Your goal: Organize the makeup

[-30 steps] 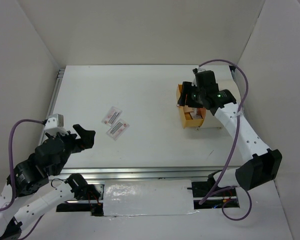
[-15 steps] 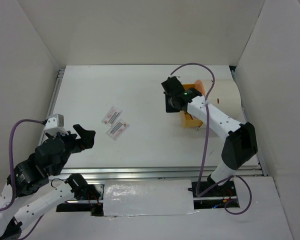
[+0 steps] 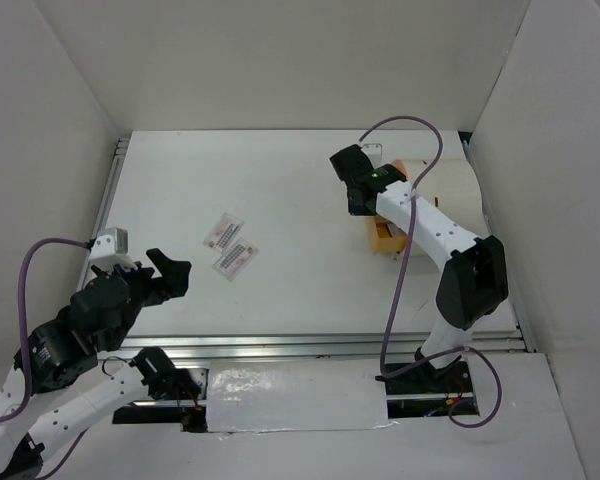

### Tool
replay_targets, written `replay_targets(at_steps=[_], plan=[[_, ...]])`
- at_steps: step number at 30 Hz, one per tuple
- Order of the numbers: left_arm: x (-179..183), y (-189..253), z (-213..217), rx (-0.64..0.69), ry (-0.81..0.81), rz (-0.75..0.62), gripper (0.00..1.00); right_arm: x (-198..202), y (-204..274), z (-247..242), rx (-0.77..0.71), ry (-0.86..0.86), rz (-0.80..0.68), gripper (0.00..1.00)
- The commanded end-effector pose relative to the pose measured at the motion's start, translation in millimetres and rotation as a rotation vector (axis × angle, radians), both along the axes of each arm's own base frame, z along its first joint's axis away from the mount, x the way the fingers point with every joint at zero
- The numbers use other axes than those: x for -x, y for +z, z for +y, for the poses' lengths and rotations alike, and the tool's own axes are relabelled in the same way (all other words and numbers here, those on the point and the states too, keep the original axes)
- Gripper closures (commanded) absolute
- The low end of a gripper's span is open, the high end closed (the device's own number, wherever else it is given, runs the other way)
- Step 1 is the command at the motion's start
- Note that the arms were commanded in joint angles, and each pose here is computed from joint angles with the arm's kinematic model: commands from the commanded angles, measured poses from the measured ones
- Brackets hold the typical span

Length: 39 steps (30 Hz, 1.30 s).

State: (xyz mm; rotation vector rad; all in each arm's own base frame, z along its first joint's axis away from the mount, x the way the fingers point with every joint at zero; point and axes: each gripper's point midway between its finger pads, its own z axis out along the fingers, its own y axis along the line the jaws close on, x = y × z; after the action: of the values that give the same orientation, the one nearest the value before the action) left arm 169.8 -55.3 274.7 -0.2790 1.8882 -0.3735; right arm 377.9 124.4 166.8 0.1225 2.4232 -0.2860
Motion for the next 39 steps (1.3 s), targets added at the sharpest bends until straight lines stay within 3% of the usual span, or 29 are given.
replay_targets(at_steps=[1, 11, 27, 33, 39], plan=[[-4, 6, -5, 0.010, -0.009, -0.022, 0.01, -8, 18, -25, 0.053, -0.061, -0.041, 0.90], [-5, 5, -6, 0.002, -0.008, -0.015, 0.01, -8, 19, -54, 0.094, -0.102, -0.039, 0.89], [-5, 5, -6, 0.001, -0.009, -0.017, 0.01, -7, 19, -88, 0.284, -0.164, -0.036, 0.89], [-5, 5, -4, 0.003, -0.004, -0.019, 0.01, -8, 13, -83, 0.303, -0.148, -0.019, 0.89], [-5, 6, -4, 0.007, 0.000, -0.020, 0.00, -6, 4, -53, 0.317, -0.018, 0.008, 0.86]])
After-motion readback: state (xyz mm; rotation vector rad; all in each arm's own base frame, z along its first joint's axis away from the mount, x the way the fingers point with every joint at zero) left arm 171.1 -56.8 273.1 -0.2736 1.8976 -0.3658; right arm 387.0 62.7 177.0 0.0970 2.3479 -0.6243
